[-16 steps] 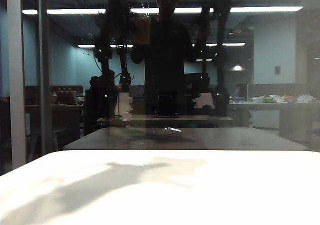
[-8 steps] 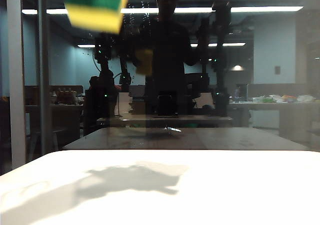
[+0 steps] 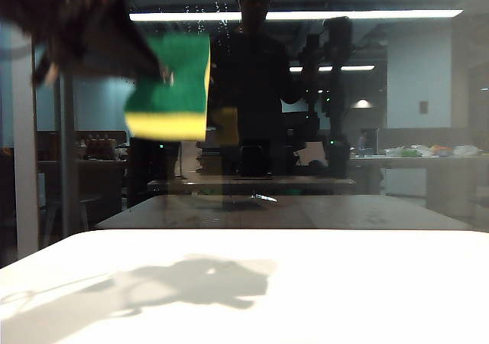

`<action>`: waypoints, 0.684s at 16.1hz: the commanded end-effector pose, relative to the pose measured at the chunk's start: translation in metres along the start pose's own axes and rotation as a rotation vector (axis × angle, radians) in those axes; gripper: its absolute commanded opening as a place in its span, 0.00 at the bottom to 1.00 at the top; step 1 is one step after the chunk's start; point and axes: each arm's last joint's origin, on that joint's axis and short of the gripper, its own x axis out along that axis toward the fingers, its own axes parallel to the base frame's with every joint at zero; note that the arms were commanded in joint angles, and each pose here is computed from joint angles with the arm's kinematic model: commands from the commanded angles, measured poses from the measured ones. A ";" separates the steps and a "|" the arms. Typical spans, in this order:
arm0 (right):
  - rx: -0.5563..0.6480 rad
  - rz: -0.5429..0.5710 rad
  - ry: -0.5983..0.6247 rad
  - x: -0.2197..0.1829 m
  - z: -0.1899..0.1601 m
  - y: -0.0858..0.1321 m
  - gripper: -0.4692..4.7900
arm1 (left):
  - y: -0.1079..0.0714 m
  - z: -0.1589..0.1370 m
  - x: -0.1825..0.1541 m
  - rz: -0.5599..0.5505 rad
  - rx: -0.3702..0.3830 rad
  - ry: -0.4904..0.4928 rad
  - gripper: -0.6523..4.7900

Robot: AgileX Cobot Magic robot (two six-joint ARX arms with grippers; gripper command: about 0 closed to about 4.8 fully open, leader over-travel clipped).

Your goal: Reach upward to find where there is water on the glass, pick up the sponge from the table, dry the water, and finally place the sponge back on the table.

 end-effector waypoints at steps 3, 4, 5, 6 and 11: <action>0.023 -0.001 0.000 0.001 -0.013 0.001 0.09 | 0.017 -0.021 0.030 -0.056 -0.088 0.088 0.11; 0.031 -0.001 0.004 0.001 -0.015 0.001 0.09 | 0.022 -0.026 0.038 -0.077 -0.108 0.124 0.11; 0.033 0.000 0.011 0.002 -0.018 0.001 0.09 | 0.026 -0.031 0.047 -0.091 -0.135 0.154 0.11; 0.034 0.000 0.015 0.002 -0.020 0.001 0.09 | 0.030 -0.035 0.053 -0.100 -0.153 0.174 0.11; 0.040 0.000 0.040 0.004 -0.037 0.001 0.09 | 0.047 -0.051 0.081 -0.110 -0.222 0.226 0.11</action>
